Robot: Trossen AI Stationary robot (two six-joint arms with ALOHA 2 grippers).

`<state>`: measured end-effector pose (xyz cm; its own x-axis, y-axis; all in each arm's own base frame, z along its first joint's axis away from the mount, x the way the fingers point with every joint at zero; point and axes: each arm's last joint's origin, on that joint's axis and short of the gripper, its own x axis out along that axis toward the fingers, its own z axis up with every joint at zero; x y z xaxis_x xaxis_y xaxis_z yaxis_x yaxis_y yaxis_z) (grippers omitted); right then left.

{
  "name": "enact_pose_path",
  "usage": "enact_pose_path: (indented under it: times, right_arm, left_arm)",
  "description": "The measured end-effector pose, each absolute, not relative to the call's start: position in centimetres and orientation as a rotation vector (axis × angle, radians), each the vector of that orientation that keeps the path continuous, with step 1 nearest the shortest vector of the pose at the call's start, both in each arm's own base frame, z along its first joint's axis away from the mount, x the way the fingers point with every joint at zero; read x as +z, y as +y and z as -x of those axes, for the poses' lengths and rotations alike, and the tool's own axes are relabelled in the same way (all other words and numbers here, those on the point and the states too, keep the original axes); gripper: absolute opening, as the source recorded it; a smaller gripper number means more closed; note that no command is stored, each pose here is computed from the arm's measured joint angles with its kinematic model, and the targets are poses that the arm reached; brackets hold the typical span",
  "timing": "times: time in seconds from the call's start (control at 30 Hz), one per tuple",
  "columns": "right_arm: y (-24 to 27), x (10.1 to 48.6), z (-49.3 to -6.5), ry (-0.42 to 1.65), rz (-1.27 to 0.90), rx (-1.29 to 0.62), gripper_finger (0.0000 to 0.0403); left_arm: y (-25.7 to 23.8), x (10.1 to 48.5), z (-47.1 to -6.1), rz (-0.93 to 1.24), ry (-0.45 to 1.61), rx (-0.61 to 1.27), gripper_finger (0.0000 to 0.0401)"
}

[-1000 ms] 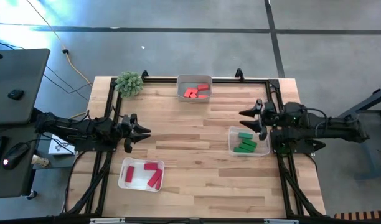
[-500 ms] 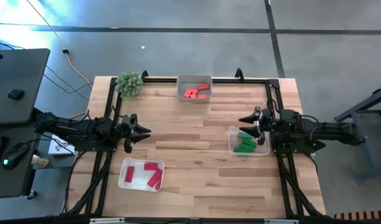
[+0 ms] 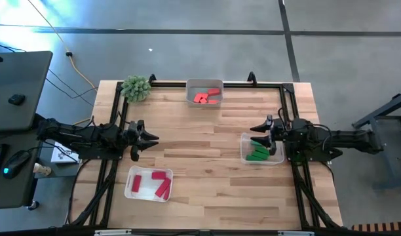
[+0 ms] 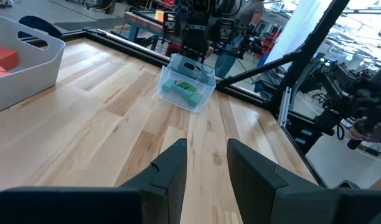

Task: Sort & place blocks by color
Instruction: Return to Home Position

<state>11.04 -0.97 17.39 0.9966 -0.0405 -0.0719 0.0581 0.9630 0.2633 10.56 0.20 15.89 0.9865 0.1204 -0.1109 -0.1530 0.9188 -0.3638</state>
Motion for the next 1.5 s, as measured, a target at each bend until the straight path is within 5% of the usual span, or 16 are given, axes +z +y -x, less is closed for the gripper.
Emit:
enact_pose_path:
  times: [1.5]
  right_arm:
    - [-1.0, 15.0, -10.9, 0.188, -0.300, -0.099, 0.0211]
  left_arm:
    - [0.2, 15.9, -10.6, 0.380, 0.087, 0.142, 0.0103]
